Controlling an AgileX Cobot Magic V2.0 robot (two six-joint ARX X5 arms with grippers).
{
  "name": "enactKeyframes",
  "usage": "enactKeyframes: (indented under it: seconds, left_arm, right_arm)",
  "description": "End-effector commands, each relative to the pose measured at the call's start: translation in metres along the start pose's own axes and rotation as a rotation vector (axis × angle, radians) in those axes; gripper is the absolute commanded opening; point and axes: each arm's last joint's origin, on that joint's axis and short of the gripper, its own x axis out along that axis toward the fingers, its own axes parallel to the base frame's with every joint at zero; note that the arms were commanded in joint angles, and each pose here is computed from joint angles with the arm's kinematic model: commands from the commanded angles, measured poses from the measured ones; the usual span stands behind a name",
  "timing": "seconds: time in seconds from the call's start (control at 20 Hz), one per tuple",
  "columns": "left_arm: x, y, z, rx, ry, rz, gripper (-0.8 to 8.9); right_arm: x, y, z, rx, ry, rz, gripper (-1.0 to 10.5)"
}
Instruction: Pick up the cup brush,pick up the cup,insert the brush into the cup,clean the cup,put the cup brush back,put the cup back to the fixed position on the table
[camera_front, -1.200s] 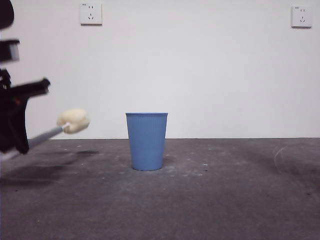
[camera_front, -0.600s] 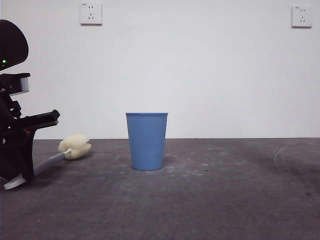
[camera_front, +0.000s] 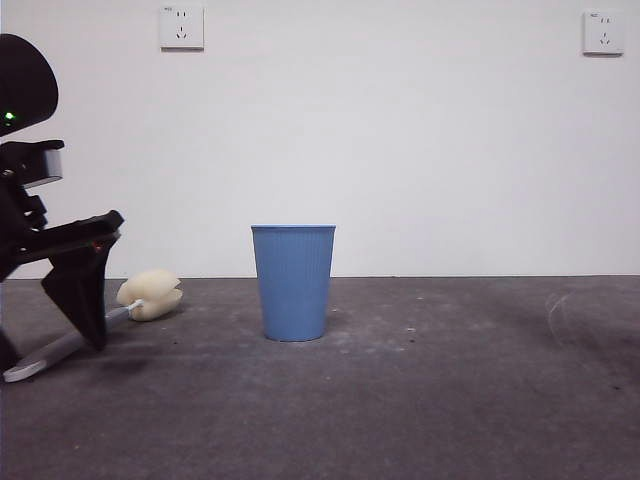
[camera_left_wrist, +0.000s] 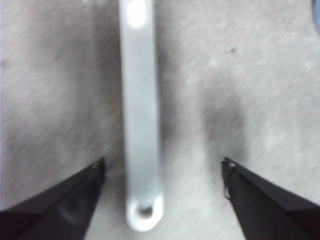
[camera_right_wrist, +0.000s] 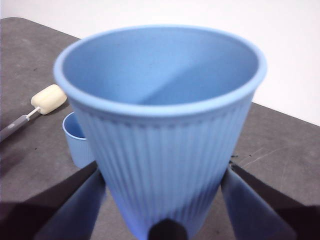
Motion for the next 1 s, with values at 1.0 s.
enactKeyframes:
  seconds: [1.0]
  left_arm:
    - [-0.172, 0.006, -0.059, 0.116, -0.384, -0.344, 4.09]
  right_arm:
    - [0.151, -0.008, -0.136, 0.219, -0.028, -0.069, -0.1]
